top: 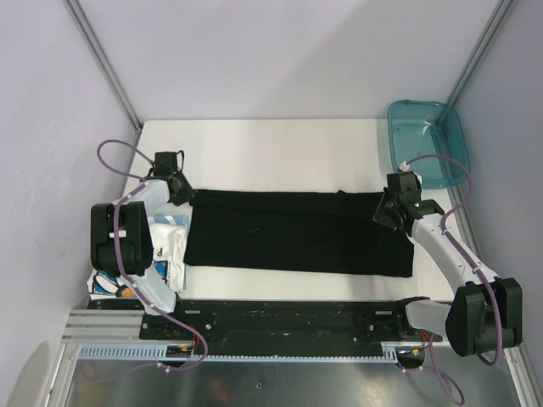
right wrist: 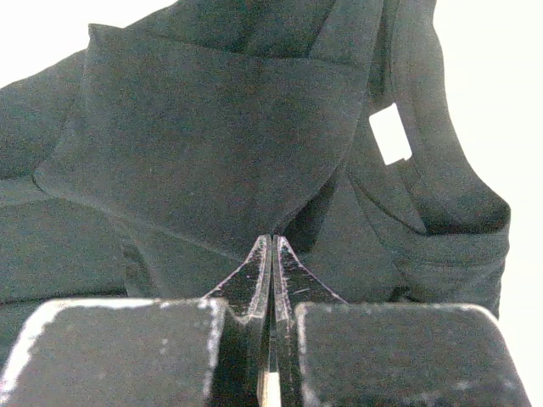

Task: Fold and stack the t-shirts
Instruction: Fold the other side of the tshirt into a rectangle

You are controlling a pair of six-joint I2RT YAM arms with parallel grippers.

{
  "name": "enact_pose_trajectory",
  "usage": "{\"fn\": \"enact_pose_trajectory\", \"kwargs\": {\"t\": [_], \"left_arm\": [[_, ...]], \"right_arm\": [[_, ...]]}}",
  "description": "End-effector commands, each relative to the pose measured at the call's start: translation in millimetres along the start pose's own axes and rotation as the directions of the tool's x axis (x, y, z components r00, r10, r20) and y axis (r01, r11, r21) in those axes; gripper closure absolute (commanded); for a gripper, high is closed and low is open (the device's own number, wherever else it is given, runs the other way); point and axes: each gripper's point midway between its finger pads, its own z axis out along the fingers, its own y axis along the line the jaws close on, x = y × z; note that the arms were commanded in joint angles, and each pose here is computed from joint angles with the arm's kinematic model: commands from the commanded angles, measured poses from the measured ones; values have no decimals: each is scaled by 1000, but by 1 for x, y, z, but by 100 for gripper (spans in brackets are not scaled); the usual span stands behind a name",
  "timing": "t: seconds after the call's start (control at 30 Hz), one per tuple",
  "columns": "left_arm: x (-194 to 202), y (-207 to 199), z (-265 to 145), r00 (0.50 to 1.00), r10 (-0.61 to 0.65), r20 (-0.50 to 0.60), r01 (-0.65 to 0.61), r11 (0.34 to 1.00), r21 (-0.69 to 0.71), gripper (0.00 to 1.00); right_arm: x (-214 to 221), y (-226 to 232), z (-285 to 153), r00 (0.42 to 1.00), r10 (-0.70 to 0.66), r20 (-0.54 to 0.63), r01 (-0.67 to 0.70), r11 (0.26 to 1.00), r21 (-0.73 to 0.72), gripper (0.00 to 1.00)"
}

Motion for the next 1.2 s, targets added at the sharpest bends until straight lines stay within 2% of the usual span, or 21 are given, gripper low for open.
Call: {"fn": "enact_pose_trajectory", "kwargs": {"t": [0.0, 0.33, 0.73, 1.17], "left_arm": [[-16, -5, -18, 996, -35, 76, 34, 999, 15, 100], [-16, -2, -28, 995, -35, 98, 34, 999, 12, 100], [6, 12, -24, 998, -36, 58, 37, 999, -20, 100], [6, 15, -37, 997, -33, 77, 34, 999, -18, 100]], "right_arm": [[3, -1, -10, 1000, 16, 10, -16, 1000, -4, 100], [10, -1, -25, 1000, 18, 7, -18, 1000, -16, 100], [29, -9, -17, 999, 28, -33, -28, 1000, 8, 100], [28, -18, -22, 996, 79, -32, -78, 996, 34, 100]]}}
